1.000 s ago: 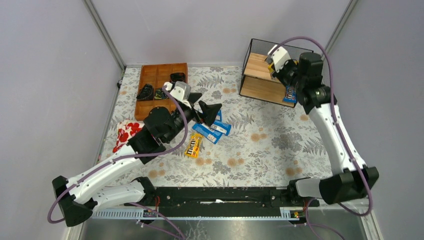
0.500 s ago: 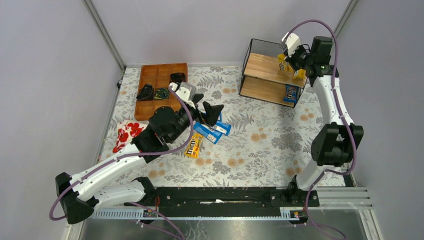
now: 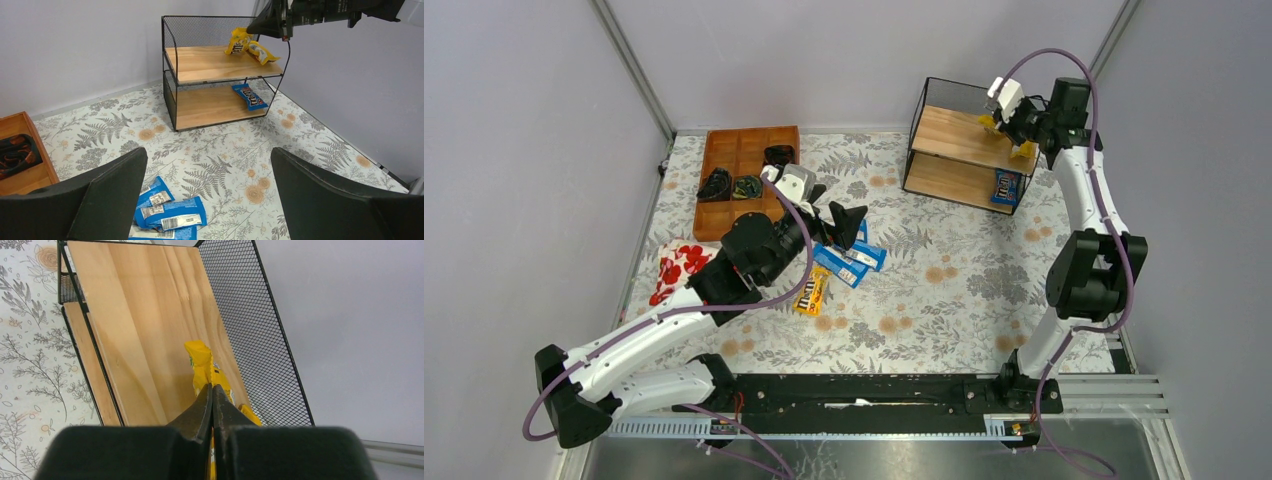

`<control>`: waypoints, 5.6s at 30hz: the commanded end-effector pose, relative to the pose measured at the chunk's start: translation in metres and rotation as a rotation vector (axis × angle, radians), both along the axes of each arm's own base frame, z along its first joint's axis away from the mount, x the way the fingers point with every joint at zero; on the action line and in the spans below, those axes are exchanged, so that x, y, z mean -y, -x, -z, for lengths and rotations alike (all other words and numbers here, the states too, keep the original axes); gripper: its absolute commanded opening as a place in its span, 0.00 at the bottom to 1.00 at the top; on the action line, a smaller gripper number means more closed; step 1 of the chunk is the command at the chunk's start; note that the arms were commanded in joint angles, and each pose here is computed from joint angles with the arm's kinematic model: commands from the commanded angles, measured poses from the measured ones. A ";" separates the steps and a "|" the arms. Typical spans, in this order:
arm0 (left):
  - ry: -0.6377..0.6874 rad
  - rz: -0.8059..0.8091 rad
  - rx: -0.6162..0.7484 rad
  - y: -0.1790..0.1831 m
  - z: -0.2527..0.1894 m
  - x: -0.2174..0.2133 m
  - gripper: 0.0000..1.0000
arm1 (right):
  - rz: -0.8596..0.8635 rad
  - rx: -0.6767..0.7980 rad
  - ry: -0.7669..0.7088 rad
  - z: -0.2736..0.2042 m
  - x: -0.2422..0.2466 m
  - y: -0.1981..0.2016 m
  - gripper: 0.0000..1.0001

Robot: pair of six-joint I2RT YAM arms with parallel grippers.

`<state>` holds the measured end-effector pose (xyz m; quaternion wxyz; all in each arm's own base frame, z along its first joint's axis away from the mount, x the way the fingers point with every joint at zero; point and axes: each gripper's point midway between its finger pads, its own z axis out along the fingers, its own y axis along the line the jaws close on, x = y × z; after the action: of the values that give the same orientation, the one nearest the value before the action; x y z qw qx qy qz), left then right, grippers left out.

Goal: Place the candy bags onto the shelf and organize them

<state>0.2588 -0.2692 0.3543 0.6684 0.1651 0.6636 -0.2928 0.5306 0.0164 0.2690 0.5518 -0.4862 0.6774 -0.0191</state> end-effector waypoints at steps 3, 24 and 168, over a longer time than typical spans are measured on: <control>0.032 -0.020 0.049 -0.002 -0.015 -0.003 0.99 | -0.077 0.037 0.001 0.005 0.007 -0.006 0.00; 0.035 -0.012 0.051 -0.001 -0.016 -0.001 0.99 | -0.073 -0.027 -0.135 0.017 0.026 -0.005 0.14; 0.332 -0.495 0.199 0.038 -0.132 -0.176 0.99 | -0.093 -0.267 0.208 0.121 -0.395 0.374 0.00</control>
<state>0.2148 -0.0865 0.4880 0.7984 -0.0841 0.5579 -0.2104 0.1683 0.4154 0.1076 0.3891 -0.5988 0.6951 -0.0831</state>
